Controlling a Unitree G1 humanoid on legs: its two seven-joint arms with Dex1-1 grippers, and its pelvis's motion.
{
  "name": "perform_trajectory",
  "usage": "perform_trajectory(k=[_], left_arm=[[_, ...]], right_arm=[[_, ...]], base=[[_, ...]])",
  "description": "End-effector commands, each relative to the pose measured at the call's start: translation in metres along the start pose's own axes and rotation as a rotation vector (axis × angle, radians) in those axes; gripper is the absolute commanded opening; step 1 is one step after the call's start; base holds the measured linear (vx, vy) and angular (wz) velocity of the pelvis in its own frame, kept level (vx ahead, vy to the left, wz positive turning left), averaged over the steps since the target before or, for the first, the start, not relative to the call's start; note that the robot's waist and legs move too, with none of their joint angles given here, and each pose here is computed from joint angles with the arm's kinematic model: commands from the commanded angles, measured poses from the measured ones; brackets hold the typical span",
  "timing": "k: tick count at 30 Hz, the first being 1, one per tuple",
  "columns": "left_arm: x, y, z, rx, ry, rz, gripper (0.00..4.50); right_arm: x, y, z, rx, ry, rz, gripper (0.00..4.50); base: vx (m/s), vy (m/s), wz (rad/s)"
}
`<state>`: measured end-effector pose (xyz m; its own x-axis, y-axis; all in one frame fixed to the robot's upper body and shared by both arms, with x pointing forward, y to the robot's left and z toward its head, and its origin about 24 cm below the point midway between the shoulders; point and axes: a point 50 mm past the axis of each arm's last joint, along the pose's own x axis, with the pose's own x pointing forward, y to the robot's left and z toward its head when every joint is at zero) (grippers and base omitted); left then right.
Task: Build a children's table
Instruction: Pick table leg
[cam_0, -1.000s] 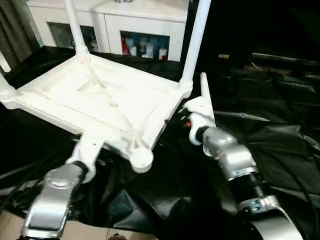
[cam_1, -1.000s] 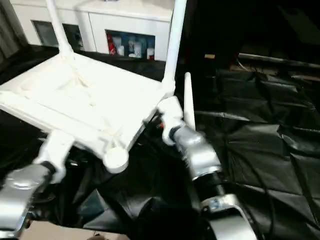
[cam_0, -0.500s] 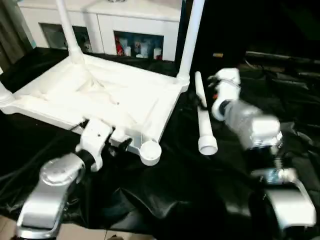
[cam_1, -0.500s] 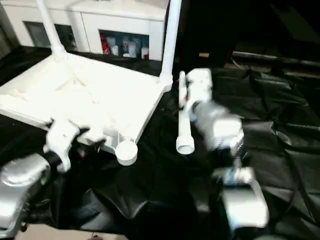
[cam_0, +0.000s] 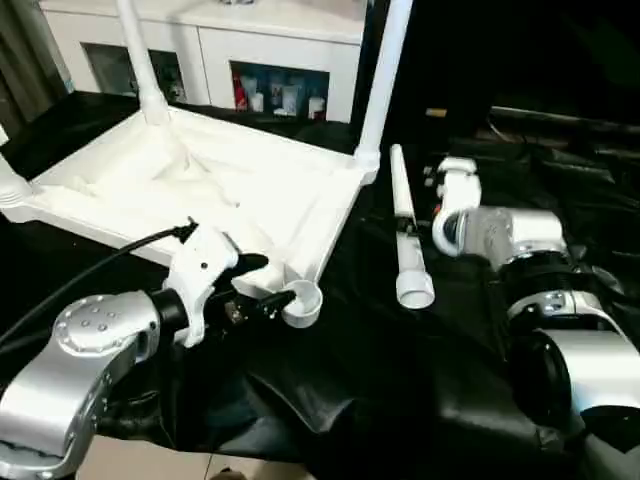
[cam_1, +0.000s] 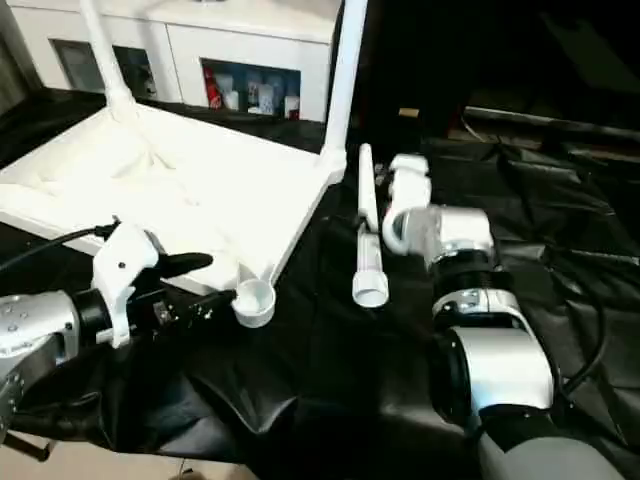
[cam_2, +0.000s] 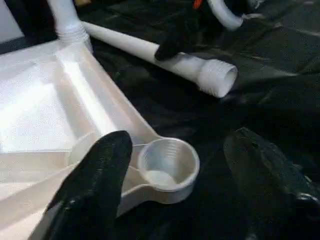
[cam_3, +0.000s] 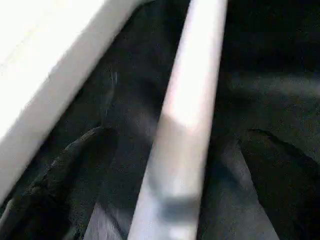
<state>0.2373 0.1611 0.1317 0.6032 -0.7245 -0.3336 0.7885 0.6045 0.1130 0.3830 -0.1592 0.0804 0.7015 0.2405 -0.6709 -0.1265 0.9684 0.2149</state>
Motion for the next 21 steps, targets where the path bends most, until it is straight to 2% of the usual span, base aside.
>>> perform_trajectory(k=[1, 5, 6, 8, 9, 10, 13, 21], left_arm=[[0.001, -0.005, 0.006, 0.002, -0.005, -0.051, 3.52], [0.002, -0.009, 0.01, -0.003, 0.004, -0.107, 3.91], [0.002, -0.009, 0.01, -0.003, 0.004, -0.107, 3.99], [0.004, -0.008, 0.011, 0.007, 0.01, -0.105, 4.11], [0.004, -0.008, 0.012, 0.008, 0.01, -0.105, 4.31], [0.005, -0.007, 0.013, 0.009, 0.01, -0.105, 4.31], [0.006, -0.007, 0.015, 0.011, 0.008, -0.106, 4.48], [0.007, -0.004, 0.017, 0.022, 0.022, -0.097, 4.5]], right_arm=[[0.001, -0.002, -0.004, 0.014, 0.032, 0.0, 4.49], [0.006, -0.003, -0.016, 0.03, 0.084, -0.001, 4.5], [0.006, -0.003, -0.016, 0.03, 0.084, -0.001, 4.11], [0.008, -0.004, -0.022, 0.044, 0.105, 0.0, 4.11], [0.008, -0.004, -0.022, 0.045, 0.106, 0.0, 3.98], [0.008, -0.006, -0.023, 0.046, 0.11, -0.003, 3.98], [0.009, -0.008, -0.024, 0.047, 0.112, -0.008, 3.61], [0.011, -0.018, -0.037, 0.141, 0.118, -0.019, 2.94]], base=[[0.0, 0.0, 0.0], [0.0, 0.0, 0.0], [0.0, 0.0, 0.0], [0.0, 0.0, 0.0], [0.0, 0.0, 0.0], [0.0, 0.0, 0.0], [0.0, 0.0, 0.0], [0.0, 0.0, 0.0]])
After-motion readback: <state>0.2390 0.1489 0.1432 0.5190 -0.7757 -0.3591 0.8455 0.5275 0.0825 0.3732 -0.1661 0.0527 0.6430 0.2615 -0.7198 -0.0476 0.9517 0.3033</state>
